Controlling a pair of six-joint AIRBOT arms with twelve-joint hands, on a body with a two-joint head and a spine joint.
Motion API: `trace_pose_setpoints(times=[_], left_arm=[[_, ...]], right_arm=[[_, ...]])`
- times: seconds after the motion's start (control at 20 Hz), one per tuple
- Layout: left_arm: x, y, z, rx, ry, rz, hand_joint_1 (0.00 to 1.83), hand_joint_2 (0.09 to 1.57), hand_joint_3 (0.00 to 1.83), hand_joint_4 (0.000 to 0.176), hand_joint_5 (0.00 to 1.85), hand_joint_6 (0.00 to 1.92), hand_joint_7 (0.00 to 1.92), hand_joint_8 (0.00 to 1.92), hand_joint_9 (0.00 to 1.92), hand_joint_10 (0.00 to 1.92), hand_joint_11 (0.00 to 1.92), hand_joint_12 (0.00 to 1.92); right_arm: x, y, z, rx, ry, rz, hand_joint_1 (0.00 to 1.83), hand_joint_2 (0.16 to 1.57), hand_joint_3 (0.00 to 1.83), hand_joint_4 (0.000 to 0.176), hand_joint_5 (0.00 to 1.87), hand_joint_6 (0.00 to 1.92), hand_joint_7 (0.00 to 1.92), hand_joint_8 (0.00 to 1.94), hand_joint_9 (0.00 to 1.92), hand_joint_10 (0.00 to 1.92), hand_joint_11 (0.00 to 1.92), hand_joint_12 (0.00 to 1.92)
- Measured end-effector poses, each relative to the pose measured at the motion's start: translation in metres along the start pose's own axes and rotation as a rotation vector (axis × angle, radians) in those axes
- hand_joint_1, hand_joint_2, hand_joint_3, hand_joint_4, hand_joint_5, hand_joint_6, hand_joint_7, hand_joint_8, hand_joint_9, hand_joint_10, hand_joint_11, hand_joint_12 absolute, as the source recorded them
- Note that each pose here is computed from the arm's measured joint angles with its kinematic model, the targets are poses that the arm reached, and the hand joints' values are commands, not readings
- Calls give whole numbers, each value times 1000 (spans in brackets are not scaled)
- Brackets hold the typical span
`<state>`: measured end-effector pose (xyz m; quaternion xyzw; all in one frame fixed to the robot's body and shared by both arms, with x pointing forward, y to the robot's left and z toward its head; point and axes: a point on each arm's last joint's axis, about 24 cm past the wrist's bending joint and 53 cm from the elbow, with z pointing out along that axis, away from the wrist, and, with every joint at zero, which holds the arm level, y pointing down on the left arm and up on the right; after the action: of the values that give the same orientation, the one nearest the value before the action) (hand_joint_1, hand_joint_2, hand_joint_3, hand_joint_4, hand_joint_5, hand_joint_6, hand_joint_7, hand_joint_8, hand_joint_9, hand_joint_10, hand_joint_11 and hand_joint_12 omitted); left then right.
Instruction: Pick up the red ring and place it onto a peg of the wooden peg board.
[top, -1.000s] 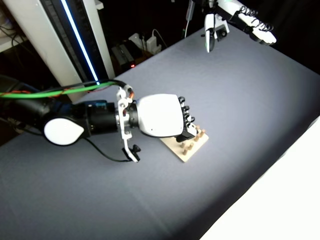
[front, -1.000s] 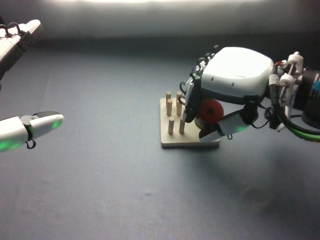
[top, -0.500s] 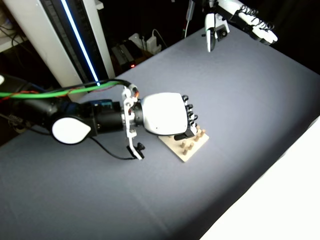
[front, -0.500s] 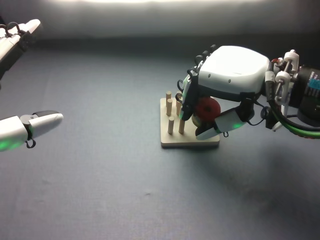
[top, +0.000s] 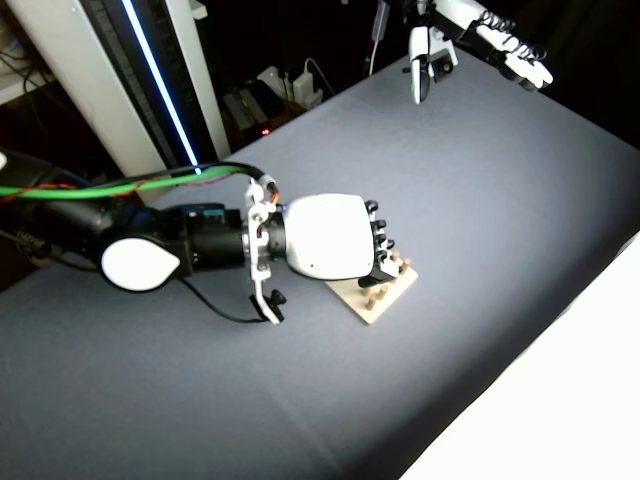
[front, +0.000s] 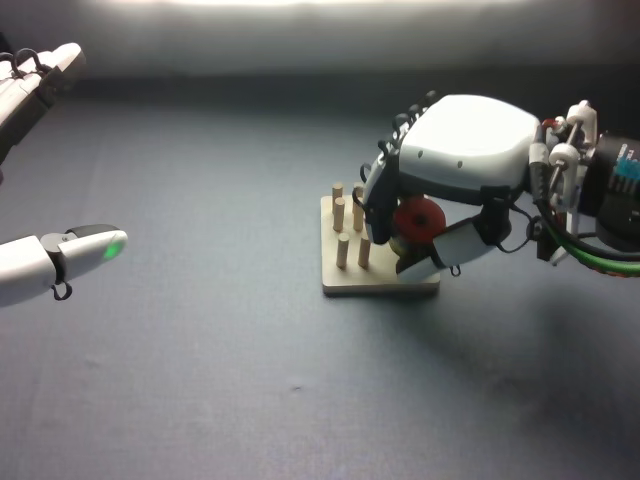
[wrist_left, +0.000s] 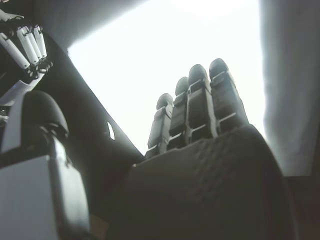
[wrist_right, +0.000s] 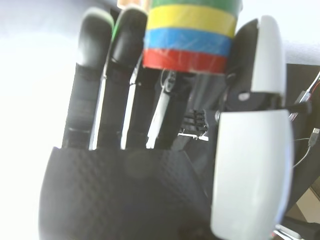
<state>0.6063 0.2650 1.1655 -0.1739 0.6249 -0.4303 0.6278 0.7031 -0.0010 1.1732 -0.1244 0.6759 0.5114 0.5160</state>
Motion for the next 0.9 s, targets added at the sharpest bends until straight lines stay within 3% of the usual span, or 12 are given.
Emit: trace_pose_setpoints(times=[0.05, 0.1, 0.15, 0.2, 0.3, 0.4, 0.5, 0.7, 0.75, 0.8, 0.85, 0.9], left_arm=[[0, 0, 0, -1, 0, 0, 704, 1031, 1, 80, 0, 0, 45, 0, 47, 0, 28, 39], [0, 0, 0, -1, 0, 0, 702, 1028, 0, 85, 0, 0, 50, 2, 65, 8, 20, 37], [0, 0, 0, -1, 0, 0, 701, 1023, 0, 92, 0, 0, 48, 1, 60, 5, 8, 34], [0, 0, 0, -1, 0, 0, 712, 1026, 0, 78, 0, 0, 45, 0, 53, 1, 5, 36], [0, 0, 0, -1, 0, 0, 739, 1027, 0, 75, 0, 0, 54, 3, 72, 7, 22, 51], [0, 0, 0, -1, 1, 0, 727, 1029, 0, 87, 0, 0, 49, 0, 58, 0, 1, 49], [0, 1, 0, -3, -1, 0, 723, 1021, 0, 76, 16, 6, 67, 6, 62, 2, 23, 66], [0, 0, 0, -1, -1, -4, 728, 1025, 0, 88, 0, 0, 65, 0, 71, 1, 1, 122], [0, 0, 0, -1, -1, -5, 738, 1020, 0, 73, 10, 1, 64, 0, 70, 0, 0, 163], [0, 0, -1, -1, -3, -9, 713, 1019, 0, 68, 10, 0, 59, 0, 77, 3, 0, 177], [-1, -3, -3, 7, -13, -23, 718, 1020, 0, 77, 11, 0, 58, 0, 77, 2, 0, 160], [0, -8, -4, 27, -11, -25, 739, 1028, 3, 84, 18, 3, 61, 1, 68, 0, 0, 156]], right_arm=[[1, 0, 0, 0, 3, -2, 1303, 1034, 1, 0, 1149, 537, 1202, 748, 1054, 878, 881, 1252], [1, 1, 0, -1, 3, -2, 1273, 1057, 6, 0, 1013, 792, 1199, 743, 991, 622, 671, 1263], [2, 0, 0, 0, 4, -3, 1210, 975, 0, 0, 794, 297, 936, 463, 877, 548, 531, 1299], [2, 0, 0, 2, 5, -2, 1165, 950, 0, 0, 726, 74, 819, 254, 794, 490, 460, 1264], [2, 2, 1, -1, 1, 5, 1132, 924, 0, 0, 576, 3, 624, 21, 621, 287, 308, 1128], [0, 3, 1, -7, -4, 9, 1104, 922, 0, 0, 531, 0, 574, 0, 602, 210, 301, 1145], [0, 4, 1, -12, -6, 9, 1119, 930, 0, 2, 513, 0, 570, 0, 596, 177, 262, 1163], [-8, 10, -6, -26, -26, 26, 1076, 962, 4, 24, 519, 0, 495, 0, 561, 63, 180, 1116], [-15, 14, -12, -43, -44, 31, 1077, 949, 0, 67, 512, 1, 487, 0, 538, 44, 133, 1160], [-22, 17, -18, -56, -63, 41, 1028, 946, 0, 74, 513, 1, 496, 2, 532, 32, 130, 1129], [-38, 20, -36, -82, -117, 74, 927, 967, 3, 64, 512, 0, 497, 1, 508, 14, 102, 1067], [-46, 19, -53, -92, -147, 93, 893, 977, 2, 27, 518, 0, 518, 2, 508, 7, 133, 938]])
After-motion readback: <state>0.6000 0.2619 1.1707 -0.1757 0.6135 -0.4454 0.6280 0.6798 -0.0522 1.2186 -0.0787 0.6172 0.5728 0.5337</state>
